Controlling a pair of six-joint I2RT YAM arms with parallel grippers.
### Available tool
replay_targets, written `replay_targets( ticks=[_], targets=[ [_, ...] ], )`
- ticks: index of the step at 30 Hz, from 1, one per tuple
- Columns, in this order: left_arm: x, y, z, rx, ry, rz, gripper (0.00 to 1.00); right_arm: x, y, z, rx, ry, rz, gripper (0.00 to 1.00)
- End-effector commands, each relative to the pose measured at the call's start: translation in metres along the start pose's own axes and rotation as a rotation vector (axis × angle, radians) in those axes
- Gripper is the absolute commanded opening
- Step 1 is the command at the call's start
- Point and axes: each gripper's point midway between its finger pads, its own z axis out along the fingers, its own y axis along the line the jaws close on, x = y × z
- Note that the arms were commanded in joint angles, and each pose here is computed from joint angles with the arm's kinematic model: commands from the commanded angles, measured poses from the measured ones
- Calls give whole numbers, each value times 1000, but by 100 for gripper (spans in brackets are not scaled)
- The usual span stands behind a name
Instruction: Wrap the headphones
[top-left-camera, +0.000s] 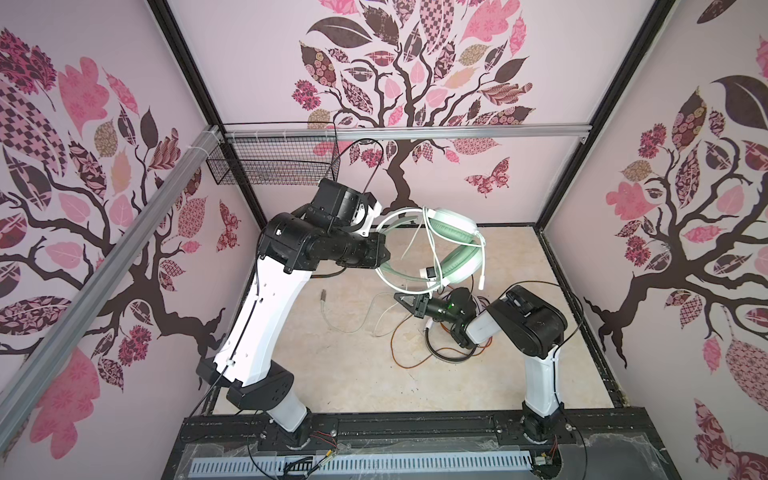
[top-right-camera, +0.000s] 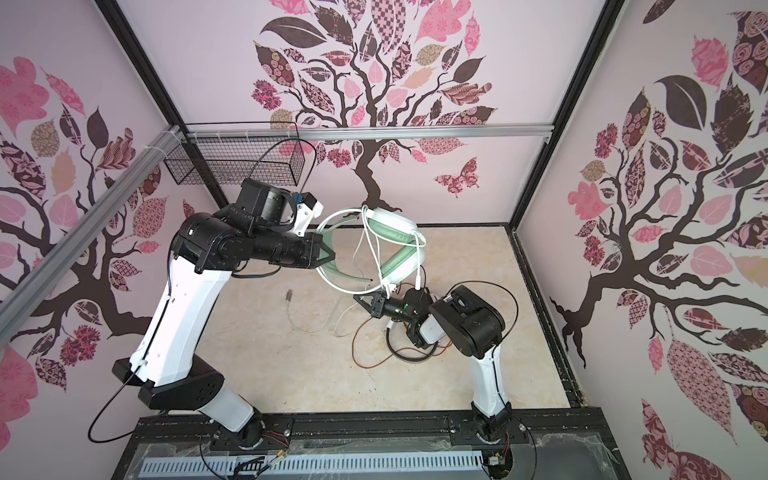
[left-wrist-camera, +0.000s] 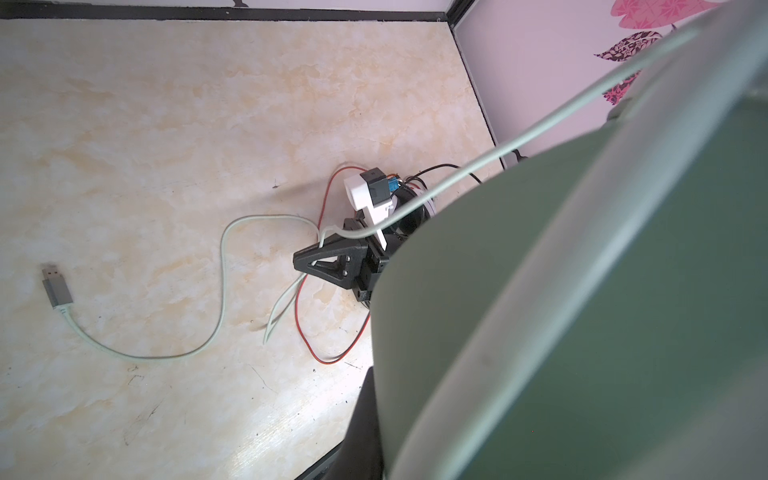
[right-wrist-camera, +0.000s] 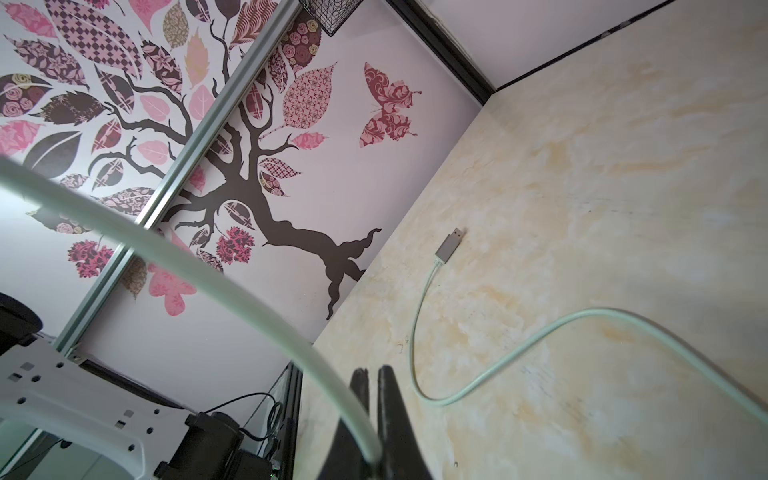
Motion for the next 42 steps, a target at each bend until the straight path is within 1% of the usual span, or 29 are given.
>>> replay_targets(
  ticks=[1,6,11,15,18,20,23,28,31,33,37,40,42],
  targets=[
    [-27,-15,-24,76,-136,18,0,4,12,-7,-28,-27,-17,0],
    [-40,-1,-19,69,-146,-21,0,33,17,-27,57,18,-6,0],
    [-47,15,-13,28,-148,-36,0,60,35,-47,119,74,-58,0],
    [-53,37,-8,-38,-150,-49,0,82,55,-58,163,152,-149,0],
    [-57,59,-5,-101,-150,-69,0,97,66,-67,239,224,-237,0],
    [-58,71,-5,-146,-152,-78,0,100,74,-74,275,257,-276,0],
    [-59,83,-7,-208,-161,-78,0,96,91,-88,288,259,-319,0],
    [-57,101,-5,-302,-155,-81,0,78,115,-108,301,252,-379,0],
    [-51,110,-1,-337,-147,-86,0,64,131,-115,312,257,-422,0],
    [-44,116,4,-362,-134,-93,0,51,135,-118,358,263,-458,0],
    [-27,131,15,-461,-105,-89,0,29,142,-121,470,338,-535,0],
    [-16,137,26,-518,-88,-87,0,25,143,-116,515,429,-561,0],
    [-12,137,31,-550,-83,-67,0,19,144,-113,538,451,-578,0]
  ],
)
